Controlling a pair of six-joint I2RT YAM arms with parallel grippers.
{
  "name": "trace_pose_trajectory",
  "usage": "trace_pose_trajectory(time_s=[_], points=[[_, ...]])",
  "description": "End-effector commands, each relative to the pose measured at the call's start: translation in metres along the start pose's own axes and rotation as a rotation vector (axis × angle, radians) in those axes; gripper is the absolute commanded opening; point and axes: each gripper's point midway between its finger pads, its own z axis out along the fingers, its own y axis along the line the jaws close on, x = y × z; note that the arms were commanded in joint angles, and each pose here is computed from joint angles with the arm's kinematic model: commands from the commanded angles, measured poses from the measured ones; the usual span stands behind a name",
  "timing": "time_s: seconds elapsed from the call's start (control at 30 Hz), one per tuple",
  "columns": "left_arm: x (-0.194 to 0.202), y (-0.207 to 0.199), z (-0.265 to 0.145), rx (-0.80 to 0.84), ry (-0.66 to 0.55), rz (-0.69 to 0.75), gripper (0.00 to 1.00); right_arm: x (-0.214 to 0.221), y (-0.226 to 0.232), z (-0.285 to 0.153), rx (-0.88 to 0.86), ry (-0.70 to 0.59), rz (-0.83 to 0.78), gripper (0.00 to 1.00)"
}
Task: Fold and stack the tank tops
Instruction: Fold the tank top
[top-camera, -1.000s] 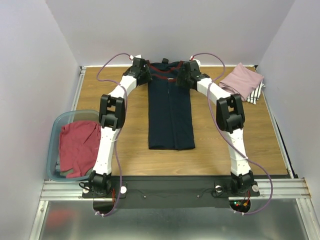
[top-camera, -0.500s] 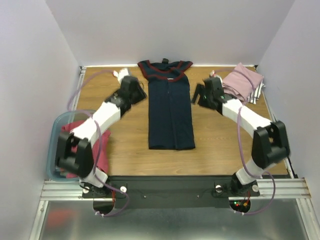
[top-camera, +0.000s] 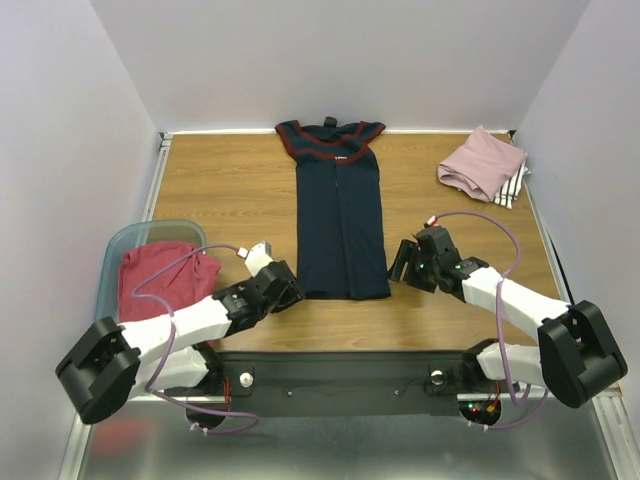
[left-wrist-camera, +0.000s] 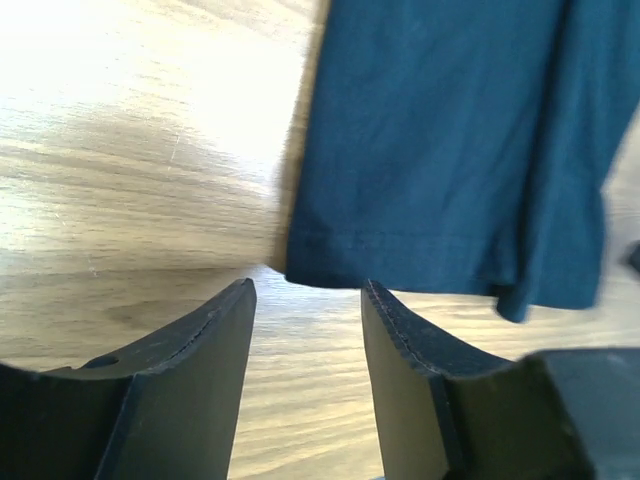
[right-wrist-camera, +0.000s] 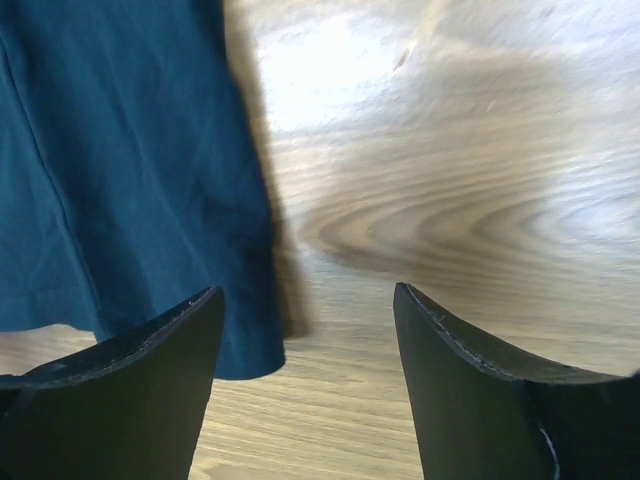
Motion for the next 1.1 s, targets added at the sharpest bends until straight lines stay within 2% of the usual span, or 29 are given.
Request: trace_pose_trajectory(time_s=[0.0,0.17,0.43,0.7,1.07], points=[[-0.023,-0.027,-0.012,0.153,-0.110,-0.115,0.59,0.009,0.023,0.001,-0.100,0.000,0.040,0.73],[-0.025,-0.030,-0.013,0.182,-0.124,-0.118,0.59,0.024,0.024,0.005,-0.118,0.025,0.074,0.68],[-0.003,-0.007,0.004,0.096,-0.060,-0.109,0.58,0.041,0.023,0.008,-0.108,0.057,0.080,0.63],[0.004,0.007,0.011,0.048,-0.057,-0.125,0.57,0.070,0.018,0.012,-0.084,0.113,0.062,0.57],[0.010,0.018,0.020,-0.003,-0.047,-0.128,0.53,0.079,0.007,0.020,-0.027,0.101,0.045,0.53]])
